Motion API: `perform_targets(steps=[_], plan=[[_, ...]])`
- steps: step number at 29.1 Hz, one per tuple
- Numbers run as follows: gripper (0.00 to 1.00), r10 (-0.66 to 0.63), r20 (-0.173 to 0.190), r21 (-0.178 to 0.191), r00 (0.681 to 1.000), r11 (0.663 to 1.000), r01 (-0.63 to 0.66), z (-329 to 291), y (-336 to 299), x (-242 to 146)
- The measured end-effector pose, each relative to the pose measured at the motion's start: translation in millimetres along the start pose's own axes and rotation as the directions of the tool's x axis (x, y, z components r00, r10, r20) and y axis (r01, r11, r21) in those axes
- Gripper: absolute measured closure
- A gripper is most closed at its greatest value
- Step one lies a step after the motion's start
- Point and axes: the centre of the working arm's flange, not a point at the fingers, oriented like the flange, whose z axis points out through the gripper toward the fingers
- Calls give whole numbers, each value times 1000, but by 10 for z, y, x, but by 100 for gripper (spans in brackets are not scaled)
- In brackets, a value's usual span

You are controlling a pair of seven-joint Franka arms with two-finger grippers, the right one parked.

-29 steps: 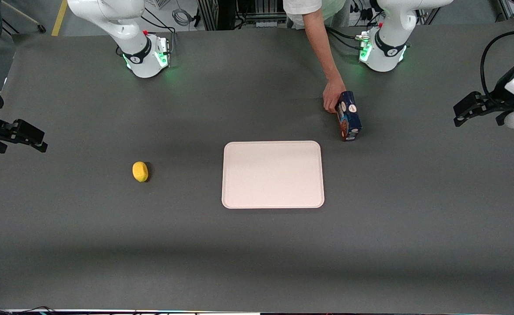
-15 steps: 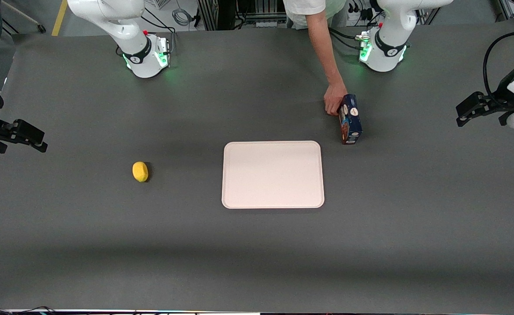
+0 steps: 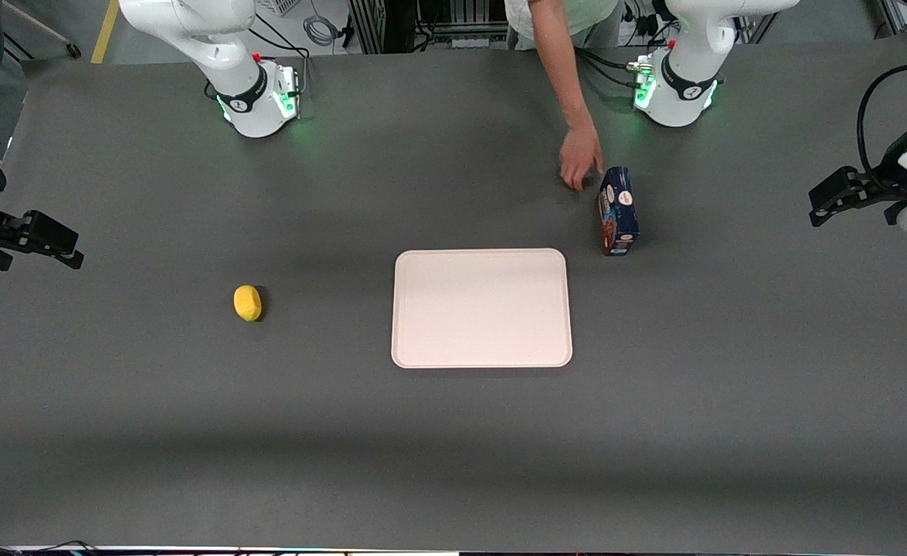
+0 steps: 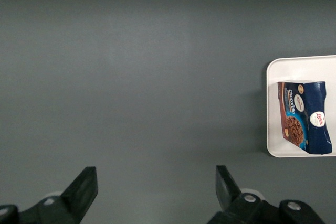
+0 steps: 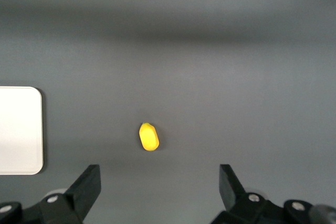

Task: Place cookie box on tray

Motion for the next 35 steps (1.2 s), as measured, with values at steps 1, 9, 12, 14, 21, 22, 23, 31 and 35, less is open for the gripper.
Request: perform_targets(steps=[1,9,12,14,21,22,23,31,35], plan=[[0,-12,-1,-2,1000,1000,12,45,28,-37],[0,-120,21,-14,993,993,120,345,566,-434],[0,-126,14,-8,992,992,126,454,692,-556],[0,-125,9,-4,992,992,125,546,730,-625],[0,-127,24,8,992,992,127,880,758,-793],[0,-135,28,6,991,991,135,923,764,-807],[0,-144,33,2,989,990,144,976,777,-824],[0,-173,48,9,984,985,173,1367,1153,-1054],[0,-169,54,26,984,985,168,1476,1272,-1147]])
